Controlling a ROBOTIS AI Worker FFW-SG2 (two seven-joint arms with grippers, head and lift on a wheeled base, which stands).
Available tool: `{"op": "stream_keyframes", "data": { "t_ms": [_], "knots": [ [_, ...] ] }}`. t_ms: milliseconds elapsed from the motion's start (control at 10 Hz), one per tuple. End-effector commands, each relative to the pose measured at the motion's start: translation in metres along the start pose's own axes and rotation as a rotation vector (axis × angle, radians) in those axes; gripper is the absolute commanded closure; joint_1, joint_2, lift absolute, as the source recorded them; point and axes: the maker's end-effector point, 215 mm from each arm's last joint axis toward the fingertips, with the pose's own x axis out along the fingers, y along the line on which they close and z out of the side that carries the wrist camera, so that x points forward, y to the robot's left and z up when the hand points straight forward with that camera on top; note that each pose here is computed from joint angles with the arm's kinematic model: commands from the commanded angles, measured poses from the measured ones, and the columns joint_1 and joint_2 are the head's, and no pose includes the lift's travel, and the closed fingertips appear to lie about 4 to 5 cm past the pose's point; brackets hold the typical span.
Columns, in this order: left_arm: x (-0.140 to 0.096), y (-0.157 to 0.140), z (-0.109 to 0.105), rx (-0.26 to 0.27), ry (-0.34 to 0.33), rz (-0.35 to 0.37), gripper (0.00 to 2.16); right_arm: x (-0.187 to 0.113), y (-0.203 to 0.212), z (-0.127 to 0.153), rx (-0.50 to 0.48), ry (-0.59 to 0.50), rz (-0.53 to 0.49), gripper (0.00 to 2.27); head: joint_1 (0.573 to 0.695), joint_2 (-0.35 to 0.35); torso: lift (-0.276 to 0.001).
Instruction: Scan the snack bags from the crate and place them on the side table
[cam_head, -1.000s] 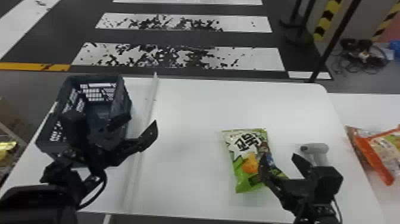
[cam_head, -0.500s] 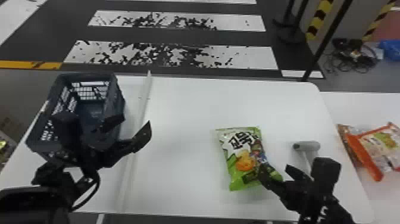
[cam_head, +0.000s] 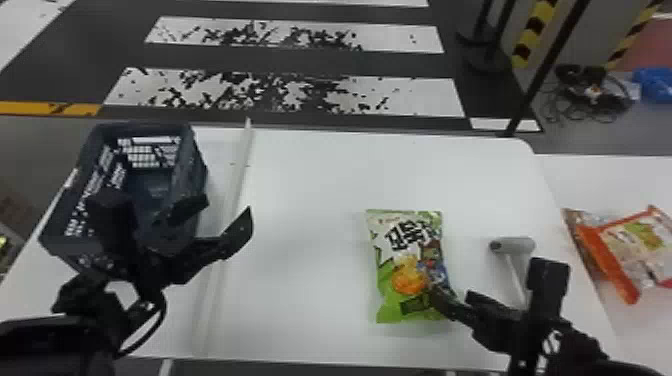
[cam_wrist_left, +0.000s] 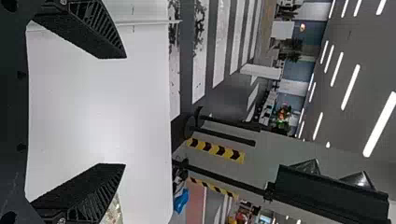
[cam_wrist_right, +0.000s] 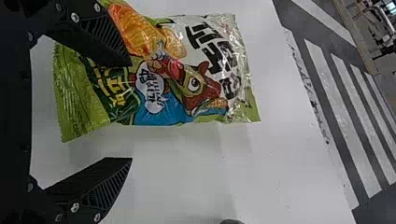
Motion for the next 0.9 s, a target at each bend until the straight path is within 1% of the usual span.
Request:
{"op": "stream_keyframes", "data": {
  "t_ms": [0, 100, 200, 300, 500, 600, 700, 800],
  "knots": [
    [0.0, -0.001, 0.0, 0.0, 0.0, -0.001, 0.04, 0.001, 0.0, -0.004, 0.042, 0.026, 0.035, 0.41, 0.695, -0.031, -0.05],
    [0.0, -0.001, 0.0, 0.0, 0.0, -0.001, 0.04, 0.0, 0.004, -0.006, 0.081, 0.042, 0.085, 0.87, 0.695, -0.029, -0.05],
    [0.0, -0.002, -0.001, -0.001, 0.002, -0.002, 0.04, -0.003, 0.005, -0.004, 0.123, 0.048, 0.117, 1.79, 0.695, -0.023, -0.05],
    [0.0, -0.002, -0.001, -0.001, 0.002, -0.002, 0.04, -0.006, 0.007, -0.001, 0.147, 0.045, 0.133, 2.26, 0.695, -0.021, -0.05],
    [-0.001, -0.001, -0.002, -0.001, 0.003, -0.001, 0.04, -0.02, 0.014, 0.025, 0.182, -0.023, 0.189, 2.26, 0.695, -0.025, -0.05],
    [-0.001, -0.001, -0.002, -0.001, 0.003, -0.001, 0.04, -0.027, 0.018, 0.042, 0.147, -0.055, 0.186, 2.26, 0.695, -0.027, -0.05],
    [-0.001, -0.002, 0.0, 0.001, 0.001, -0.002, 0.04, -0.034, 0.02, 0.063, 0.092, -0.093, 0.164, 2.26, 0.695, -0.029, -0.05],
    [-0.001, -0.002, 0.002, 0.003, -0.003, -0.001, 0.04, -0.04, 0.021, 0.086, -0.007, -0.13, 0.103, 2.26, 0.695, -0.035, -0.05]
  ]
}}
